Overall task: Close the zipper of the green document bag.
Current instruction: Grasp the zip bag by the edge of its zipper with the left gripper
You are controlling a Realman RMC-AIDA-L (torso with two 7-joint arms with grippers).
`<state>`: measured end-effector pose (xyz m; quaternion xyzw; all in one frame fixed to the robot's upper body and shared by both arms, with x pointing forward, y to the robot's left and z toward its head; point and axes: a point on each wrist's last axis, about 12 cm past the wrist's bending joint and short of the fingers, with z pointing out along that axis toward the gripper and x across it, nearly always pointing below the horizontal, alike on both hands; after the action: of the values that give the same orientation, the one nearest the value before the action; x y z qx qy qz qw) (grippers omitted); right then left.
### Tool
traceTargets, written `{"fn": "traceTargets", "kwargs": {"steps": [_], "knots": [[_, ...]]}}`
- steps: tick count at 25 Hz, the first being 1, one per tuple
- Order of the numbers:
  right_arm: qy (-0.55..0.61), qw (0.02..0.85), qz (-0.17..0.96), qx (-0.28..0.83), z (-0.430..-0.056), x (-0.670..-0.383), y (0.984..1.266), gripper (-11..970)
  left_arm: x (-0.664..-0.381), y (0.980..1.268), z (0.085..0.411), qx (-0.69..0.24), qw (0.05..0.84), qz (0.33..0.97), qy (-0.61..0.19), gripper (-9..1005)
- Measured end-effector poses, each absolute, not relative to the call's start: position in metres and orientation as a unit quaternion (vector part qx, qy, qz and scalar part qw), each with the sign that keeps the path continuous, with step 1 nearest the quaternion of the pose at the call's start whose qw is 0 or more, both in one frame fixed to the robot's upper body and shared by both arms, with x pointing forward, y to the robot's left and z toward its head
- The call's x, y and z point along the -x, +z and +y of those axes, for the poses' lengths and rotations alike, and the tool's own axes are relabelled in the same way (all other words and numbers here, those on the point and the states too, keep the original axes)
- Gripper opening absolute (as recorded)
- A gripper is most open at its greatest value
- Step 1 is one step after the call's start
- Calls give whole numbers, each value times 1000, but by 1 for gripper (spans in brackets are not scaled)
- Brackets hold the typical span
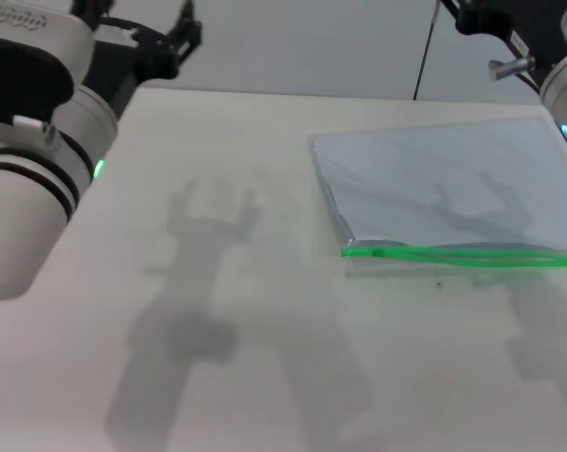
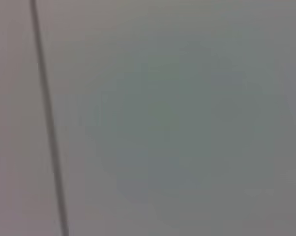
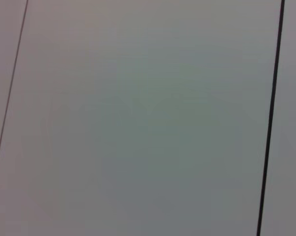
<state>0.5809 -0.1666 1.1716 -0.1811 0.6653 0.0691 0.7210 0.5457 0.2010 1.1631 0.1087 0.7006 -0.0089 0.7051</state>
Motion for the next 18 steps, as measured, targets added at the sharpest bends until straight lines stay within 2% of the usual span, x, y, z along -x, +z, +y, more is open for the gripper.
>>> {"fn": "traceTargets", "kwargs": {"steps": [7,12,18], "knots": [[70,720,668,176,-169,-582,1171,668,-551,1167,191,-244,651,711,-104,893],[69,720,668,176,-169,-583,1171,668,-555,1162,183,-342,601,708,-146,894],[72,718,670,174,-168,-585,1169,668,-568,1157,178,-409,544,711,-175,894]]}}
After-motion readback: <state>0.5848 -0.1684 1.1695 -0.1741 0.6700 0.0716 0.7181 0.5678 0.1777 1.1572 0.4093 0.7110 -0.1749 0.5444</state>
